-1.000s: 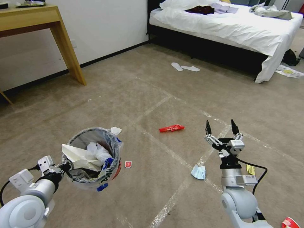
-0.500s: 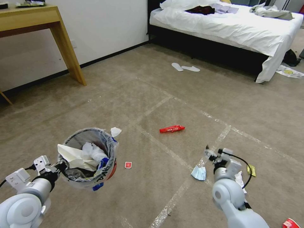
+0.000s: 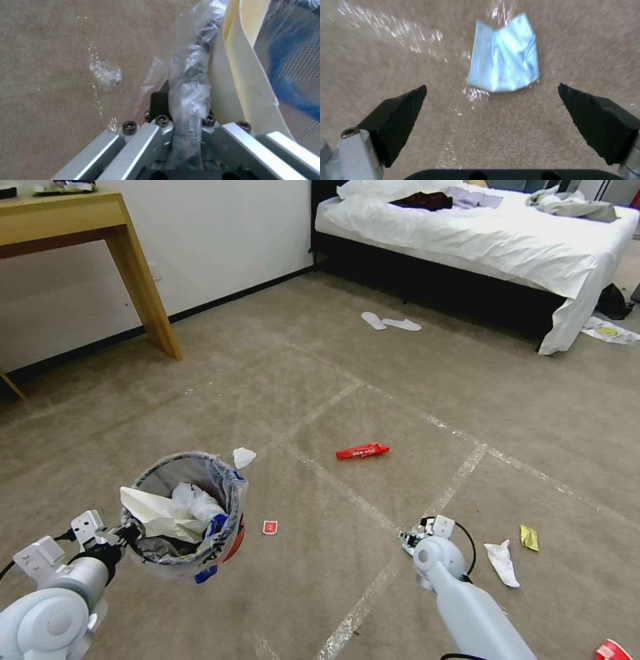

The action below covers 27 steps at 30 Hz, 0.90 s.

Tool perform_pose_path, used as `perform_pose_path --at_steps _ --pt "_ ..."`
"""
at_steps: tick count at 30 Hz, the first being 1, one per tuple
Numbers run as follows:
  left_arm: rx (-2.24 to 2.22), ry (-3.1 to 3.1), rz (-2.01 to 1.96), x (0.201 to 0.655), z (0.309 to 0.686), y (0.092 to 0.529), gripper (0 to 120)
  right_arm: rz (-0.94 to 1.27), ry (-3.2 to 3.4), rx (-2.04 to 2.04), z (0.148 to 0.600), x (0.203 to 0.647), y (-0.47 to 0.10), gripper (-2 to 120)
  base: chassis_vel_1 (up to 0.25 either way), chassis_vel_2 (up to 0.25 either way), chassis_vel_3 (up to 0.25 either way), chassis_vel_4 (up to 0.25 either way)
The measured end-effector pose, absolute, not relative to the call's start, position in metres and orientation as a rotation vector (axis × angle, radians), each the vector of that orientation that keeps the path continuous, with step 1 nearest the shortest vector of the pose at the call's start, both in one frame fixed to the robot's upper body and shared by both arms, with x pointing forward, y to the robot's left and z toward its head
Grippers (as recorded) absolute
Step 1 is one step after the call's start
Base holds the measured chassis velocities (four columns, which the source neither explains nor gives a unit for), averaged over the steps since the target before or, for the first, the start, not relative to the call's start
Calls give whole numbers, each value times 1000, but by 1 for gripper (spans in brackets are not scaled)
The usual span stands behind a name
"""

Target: Pick up the trash bin and place the garbage on the floor into it.

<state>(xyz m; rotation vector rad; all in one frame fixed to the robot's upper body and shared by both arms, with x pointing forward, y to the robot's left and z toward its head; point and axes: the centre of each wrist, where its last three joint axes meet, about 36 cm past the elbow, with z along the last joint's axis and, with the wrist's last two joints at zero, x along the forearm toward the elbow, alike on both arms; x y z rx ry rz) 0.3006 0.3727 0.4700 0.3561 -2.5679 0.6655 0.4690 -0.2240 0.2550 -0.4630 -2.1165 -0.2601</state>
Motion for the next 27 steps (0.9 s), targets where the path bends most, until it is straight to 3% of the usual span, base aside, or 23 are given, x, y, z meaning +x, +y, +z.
perform_pose_path --at_steps 6,21,23,26,27 --pt "363 -2562 664 300 468 374 1 -186 -2092 -479 217 479 -219 100 0 0 0 0" --pt "366 -2560 664 299 466 374 1 -95 -2151 -503 189 507 -223 99 0 0 0 0" --pt "365 -2559 664 298 466 374 1 -93 -2150 -503 187 509 -223 98 0 0 0 0" --pt "359 -2562 662 297 467 372 1 -82 -2154 -500 179 516 -223 82 0 0 0 0" --pt "359 -2562 662 297 467 372 1 -82 -2154 -500 179 516 -223 82 0 0 0 0"
